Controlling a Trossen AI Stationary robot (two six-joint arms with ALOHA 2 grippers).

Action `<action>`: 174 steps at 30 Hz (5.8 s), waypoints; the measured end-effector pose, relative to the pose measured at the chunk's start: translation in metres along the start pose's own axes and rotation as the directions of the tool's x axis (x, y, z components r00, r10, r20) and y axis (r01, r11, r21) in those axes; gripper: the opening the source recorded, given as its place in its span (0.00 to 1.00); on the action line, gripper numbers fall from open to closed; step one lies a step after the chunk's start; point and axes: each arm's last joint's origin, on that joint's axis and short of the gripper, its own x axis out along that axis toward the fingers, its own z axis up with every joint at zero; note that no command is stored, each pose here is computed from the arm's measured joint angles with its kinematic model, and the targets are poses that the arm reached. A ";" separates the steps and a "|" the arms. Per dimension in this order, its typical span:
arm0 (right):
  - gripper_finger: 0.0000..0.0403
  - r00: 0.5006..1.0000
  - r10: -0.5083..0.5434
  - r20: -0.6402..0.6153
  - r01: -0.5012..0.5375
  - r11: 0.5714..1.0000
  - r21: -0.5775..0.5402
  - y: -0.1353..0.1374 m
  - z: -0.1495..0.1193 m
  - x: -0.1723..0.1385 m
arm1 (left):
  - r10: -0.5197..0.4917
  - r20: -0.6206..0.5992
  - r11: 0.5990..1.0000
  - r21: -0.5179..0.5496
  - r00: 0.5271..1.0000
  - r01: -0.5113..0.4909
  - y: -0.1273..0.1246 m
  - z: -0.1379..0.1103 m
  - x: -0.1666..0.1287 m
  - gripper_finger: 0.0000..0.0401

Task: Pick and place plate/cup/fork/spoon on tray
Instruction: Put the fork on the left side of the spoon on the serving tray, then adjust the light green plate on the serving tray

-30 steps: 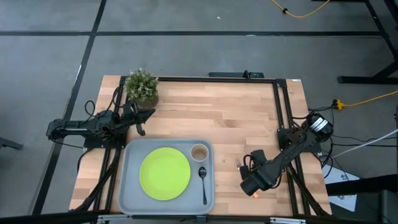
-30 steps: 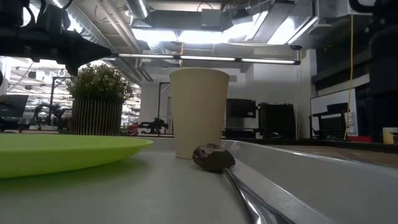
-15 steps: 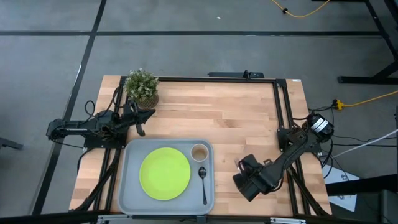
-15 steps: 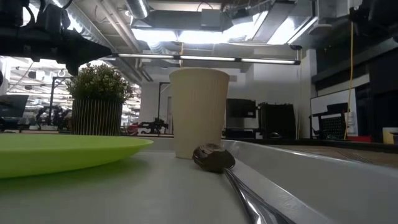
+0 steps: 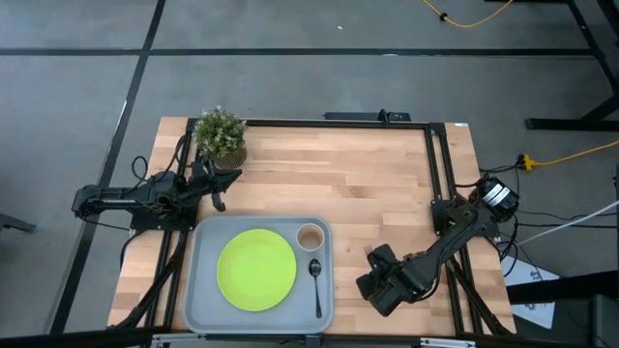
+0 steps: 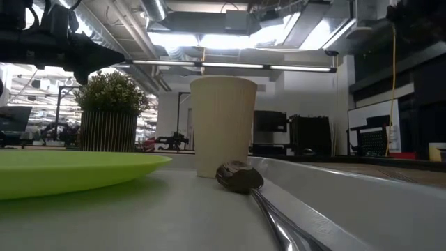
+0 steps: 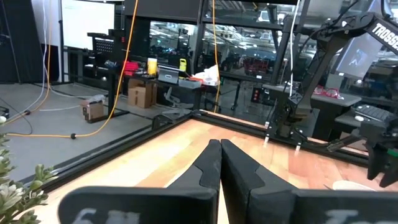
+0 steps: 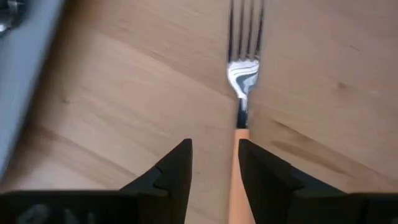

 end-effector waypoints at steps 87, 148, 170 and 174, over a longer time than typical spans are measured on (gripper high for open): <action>0.11 0.891 0.432 -0.138 -0.365 0.864 0.348 0.158 0.039 0.028 | 0.013 -0.097 0.999 0.035 0.995 -0.009 0.001 -0.010 0.000 0.00; 0.23 0.719 0.657 -0.226 -0.642 0.505 -0.576 0.203 0.034 -0.049 | -0.164 -0.136 0.986 -0.064 0.977 0.156 -0.004 -0.012 -0.001 0.00; 0.23 0.686 0.670 -0.284 -0.351 -0.038 -0.936 0.053 0.092 -0.059 | -0.265 -0.152 0.956 0.090 0.952 0.280 -0.008 0.008 -0.004 0.00; 0.23 0.619 0.748 -0.241 -0.352 -0.010 -0.936 0.002 0.102 -0.046 | -0.262 -0.156 0.957 0.087 0.952 0.277 -0.008 0.010 -0.004 0.00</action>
